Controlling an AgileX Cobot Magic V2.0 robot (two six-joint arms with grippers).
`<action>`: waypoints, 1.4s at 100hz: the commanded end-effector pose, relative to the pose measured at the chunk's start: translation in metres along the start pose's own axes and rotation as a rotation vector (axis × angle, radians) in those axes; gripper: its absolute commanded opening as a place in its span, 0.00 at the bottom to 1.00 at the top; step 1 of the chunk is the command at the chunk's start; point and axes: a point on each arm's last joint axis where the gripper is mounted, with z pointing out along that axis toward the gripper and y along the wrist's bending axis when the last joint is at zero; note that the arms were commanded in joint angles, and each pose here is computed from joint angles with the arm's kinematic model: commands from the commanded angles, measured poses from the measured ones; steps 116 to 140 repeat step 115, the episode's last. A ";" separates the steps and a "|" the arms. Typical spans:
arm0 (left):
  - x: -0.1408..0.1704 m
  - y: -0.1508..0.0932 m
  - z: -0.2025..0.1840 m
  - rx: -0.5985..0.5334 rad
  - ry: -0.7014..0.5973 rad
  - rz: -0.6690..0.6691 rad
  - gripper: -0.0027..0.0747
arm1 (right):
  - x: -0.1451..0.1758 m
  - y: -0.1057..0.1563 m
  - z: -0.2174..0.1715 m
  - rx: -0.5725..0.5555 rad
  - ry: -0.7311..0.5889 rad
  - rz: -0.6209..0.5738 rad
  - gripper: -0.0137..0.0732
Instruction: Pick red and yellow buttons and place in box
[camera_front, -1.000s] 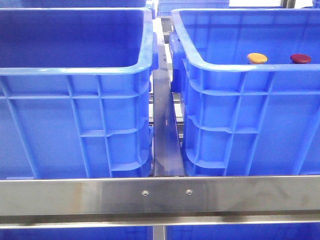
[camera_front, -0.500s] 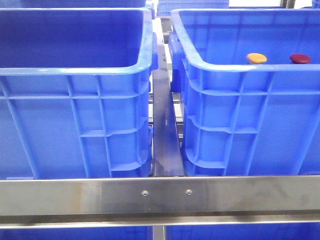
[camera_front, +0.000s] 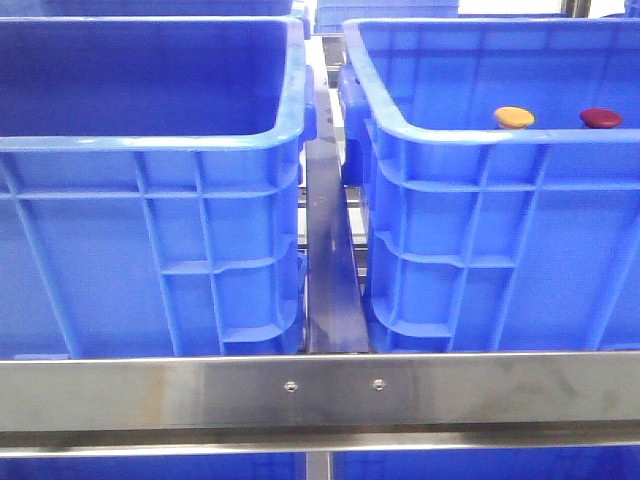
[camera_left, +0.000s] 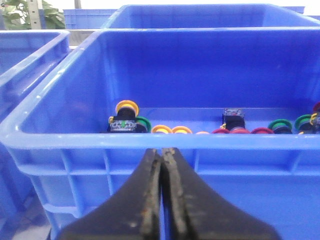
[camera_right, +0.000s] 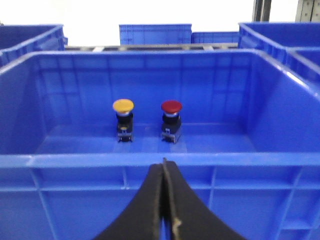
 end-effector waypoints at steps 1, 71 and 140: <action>0.008 0.000 0.000 -0.001 -0.064 -0.019 0.01 | -0.010 0.001 -0.003 -0.007 -0.087 0.003 0.09; 0.008 0.000 0.000 -0.001 -0.064 -0.019 0.01 | -0.010 0.001 -0.003 -0.007 -0.091 0.002 0.09; 0.008 0.000 0.000 -0.001 -0.064 -0.019 0.01 | -0.011 0.001 -0.003 -0.007 -0.091 0.002 0.09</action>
